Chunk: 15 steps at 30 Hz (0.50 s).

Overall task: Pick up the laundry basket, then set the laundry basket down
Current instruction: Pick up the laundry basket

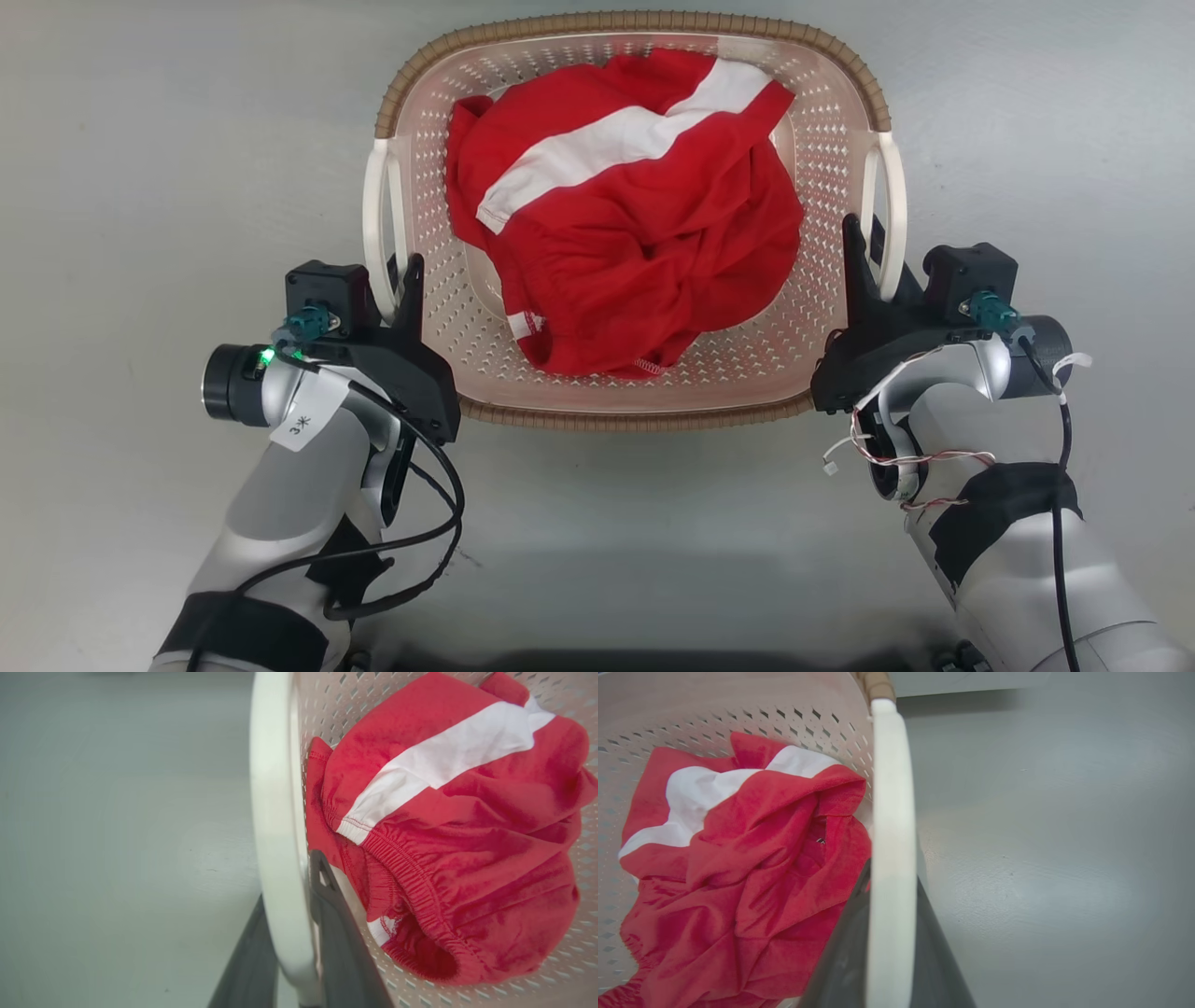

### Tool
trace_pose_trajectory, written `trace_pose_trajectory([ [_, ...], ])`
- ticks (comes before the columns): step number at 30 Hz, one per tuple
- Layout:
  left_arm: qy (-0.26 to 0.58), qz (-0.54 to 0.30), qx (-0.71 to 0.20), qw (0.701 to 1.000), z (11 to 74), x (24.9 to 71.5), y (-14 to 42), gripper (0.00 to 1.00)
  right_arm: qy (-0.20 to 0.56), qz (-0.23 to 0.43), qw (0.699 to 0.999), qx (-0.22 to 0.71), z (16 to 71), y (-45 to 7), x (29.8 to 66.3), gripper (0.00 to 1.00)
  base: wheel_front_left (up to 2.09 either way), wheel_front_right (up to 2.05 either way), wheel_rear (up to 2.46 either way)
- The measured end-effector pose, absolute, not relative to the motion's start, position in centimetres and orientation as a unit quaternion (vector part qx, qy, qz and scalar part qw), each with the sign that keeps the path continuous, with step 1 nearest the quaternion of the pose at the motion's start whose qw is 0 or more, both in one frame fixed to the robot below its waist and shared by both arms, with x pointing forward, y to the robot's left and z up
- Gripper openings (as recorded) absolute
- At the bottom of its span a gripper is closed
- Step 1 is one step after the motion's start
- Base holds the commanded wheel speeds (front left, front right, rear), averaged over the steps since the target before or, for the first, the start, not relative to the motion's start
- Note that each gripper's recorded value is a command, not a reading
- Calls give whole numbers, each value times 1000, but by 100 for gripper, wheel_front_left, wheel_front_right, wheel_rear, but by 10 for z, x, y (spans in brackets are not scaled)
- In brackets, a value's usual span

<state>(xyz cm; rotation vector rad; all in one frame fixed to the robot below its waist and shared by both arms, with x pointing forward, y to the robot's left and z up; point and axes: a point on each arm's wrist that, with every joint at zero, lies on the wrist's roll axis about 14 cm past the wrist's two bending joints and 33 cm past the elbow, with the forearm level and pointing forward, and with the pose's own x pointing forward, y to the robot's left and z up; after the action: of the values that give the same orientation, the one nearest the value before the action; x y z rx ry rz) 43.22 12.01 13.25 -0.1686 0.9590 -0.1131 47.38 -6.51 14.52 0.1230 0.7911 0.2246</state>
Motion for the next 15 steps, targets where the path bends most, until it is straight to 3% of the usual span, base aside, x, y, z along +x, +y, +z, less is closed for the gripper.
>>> trace_pose_trajectory([
  [15,452,-49,-87,886,157,433,120,0,386,107,914,60,168,-66,473,0,0,0,0],
])
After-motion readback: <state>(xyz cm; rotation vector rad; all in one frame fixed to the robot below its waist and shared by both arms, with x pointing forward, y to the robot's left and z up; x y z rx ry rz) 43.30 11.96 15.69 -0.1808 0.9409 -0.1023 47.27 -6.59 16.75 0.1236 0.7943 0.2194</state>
